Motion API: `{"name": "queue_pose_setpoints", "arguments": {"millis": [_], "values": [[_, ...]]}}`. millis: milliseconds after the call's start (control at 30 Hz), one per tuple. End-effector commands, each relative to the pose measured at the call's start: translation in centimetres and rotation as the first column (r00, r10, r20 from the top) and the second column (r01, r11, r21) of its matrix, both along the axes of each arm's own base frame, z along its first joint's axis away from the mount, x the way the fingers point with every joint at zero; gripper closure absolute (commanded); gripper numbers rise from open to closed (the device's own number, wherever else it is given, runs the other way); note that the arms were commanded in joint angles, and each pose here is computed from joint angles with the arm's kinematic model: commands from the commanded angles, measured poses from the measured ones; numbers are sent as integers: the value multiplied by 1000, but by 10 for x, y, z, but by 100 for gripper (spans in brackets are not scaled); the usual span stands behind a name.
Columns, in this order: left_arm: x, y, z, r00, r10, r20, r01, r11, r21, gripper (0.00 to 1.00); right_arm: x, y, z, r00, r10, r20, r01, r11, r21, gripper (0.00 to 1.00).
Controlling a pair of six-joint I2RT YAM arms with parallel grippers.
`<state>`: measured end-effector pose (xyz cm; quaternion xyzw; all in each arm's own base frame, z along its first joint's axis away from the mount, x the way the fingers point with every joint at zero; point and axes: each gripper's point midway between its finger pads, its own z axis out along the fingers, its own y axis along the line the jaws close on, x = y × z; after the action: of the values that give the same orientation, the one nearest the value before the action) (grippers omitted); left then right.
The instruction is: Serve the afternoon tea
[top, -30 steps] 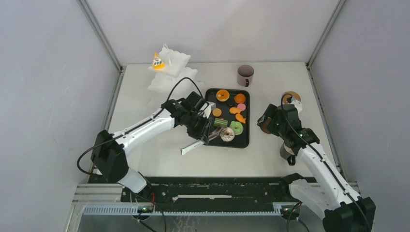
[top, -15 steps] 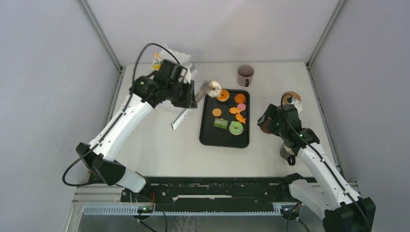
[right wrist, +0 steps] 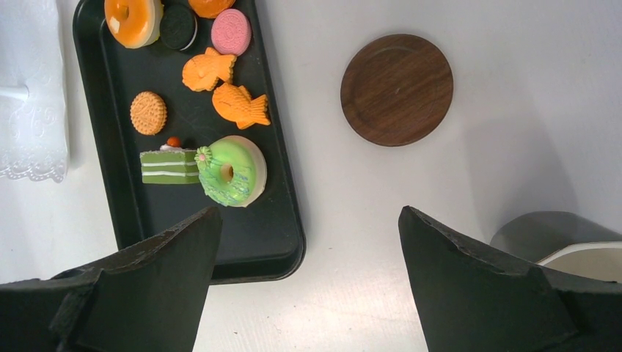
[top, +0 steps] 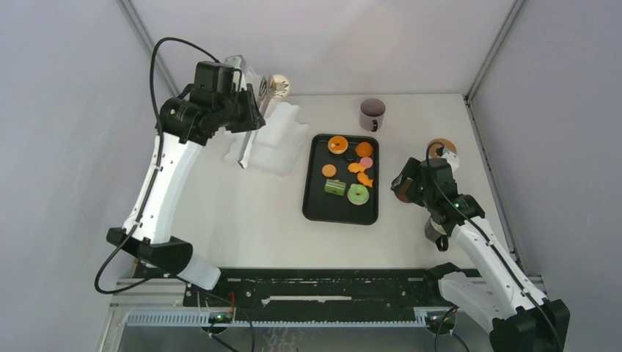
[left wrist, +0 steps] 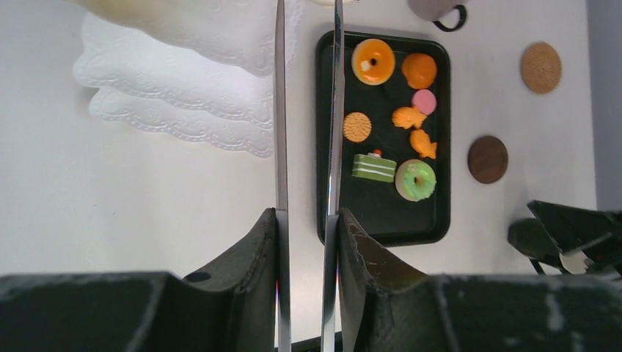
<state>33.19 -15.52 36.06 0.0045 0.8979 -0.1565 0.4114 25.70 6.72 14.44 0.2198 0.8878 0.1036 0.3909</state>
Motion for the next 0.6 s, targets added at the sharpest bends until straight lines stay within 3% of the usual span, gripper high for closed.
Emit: {"name": "queue_pose_setpoints", "arguments": {"millis": [0,567], "values": [[18,6,13,997,62,43,-60,998,-34,100,8,0,16,998,-8,56,8,1000,2,2],[54,9,-6,977,213,20,-211,975,-63,100,11,-1,13,999,-8,46,8,1000,-2,2]]}}
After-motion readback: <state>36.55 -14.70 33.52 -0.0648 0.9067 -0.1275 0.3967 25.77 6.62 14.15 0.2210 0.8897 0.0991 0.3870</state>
